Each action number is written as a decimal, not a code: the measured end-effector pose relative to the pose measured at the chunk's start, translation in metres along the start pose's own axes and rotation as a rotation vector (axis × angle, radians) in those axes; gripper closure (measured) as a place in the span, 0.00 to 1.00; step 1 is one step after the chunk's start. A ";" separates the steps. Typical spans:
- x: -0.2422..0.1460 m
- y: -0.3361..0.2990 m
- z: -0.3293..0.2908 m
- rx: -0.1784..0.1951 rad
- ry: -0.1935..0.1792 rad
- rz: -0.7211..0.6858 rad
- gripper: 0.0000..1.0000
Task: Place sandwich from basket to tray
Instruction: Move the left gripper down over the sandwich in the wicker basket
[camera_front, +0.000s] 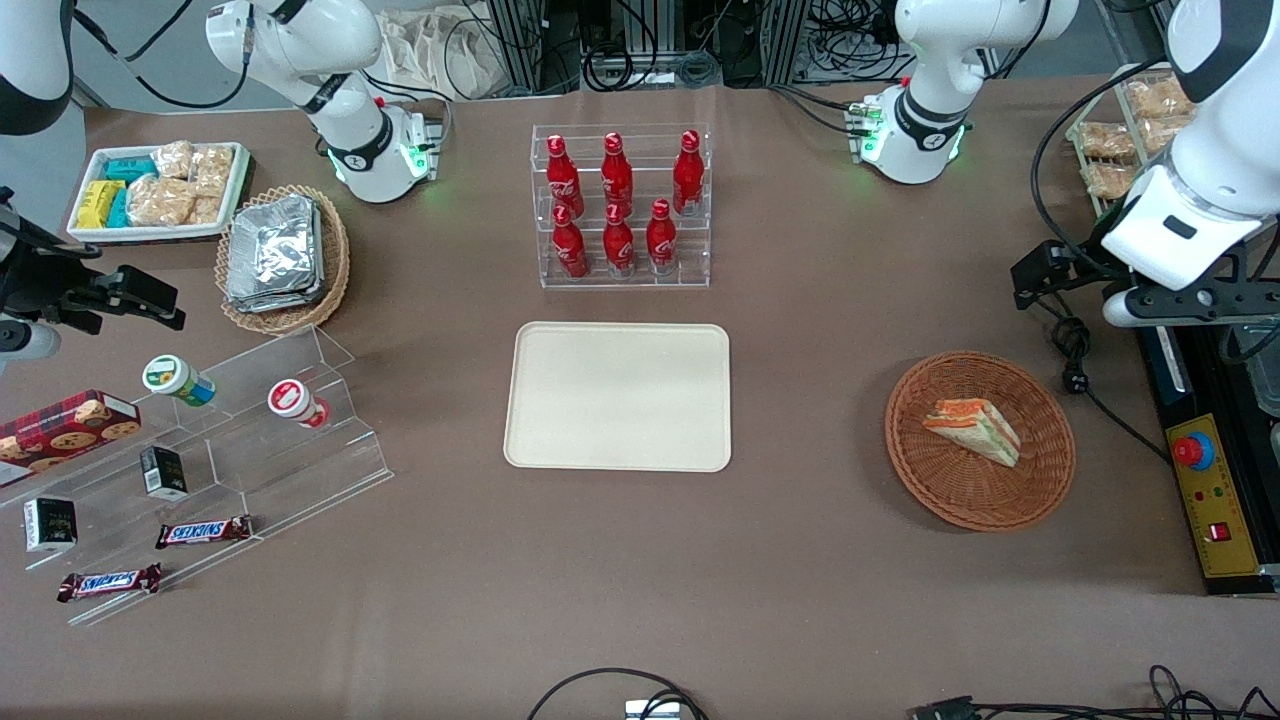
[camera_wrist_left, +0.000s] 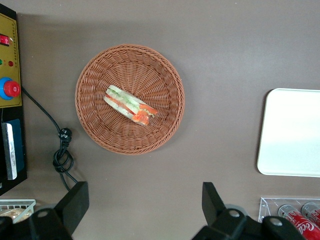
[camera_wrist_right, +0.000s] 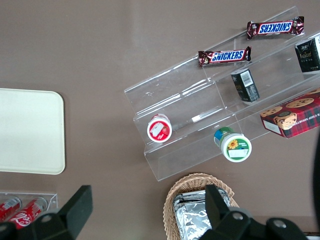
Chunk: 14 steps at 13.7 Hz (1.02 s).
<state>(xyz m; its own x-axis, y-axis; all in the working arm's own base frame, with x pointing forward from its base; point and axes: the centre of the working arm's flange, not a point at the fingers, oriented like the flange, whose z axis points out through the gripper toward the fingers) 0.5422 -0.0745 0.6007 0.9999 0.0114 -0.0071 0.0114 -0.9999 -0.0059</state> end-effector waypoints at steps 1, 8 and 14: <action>0.000 0.000 0.000 0.000 0.000 -0.001 0.00; 0.004 -0.003 0.009 0.001 -0.014 -0.035 0.00; 0.048 -0.004 0.112 0.027 -0.121 -0.371 0.00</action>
<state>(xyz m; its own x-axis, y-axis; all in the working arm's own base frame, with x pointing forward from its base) 0.5898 -0.0689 0.4885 0.9200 0.3740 -0.1173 0.3699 -0.9274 -0.0562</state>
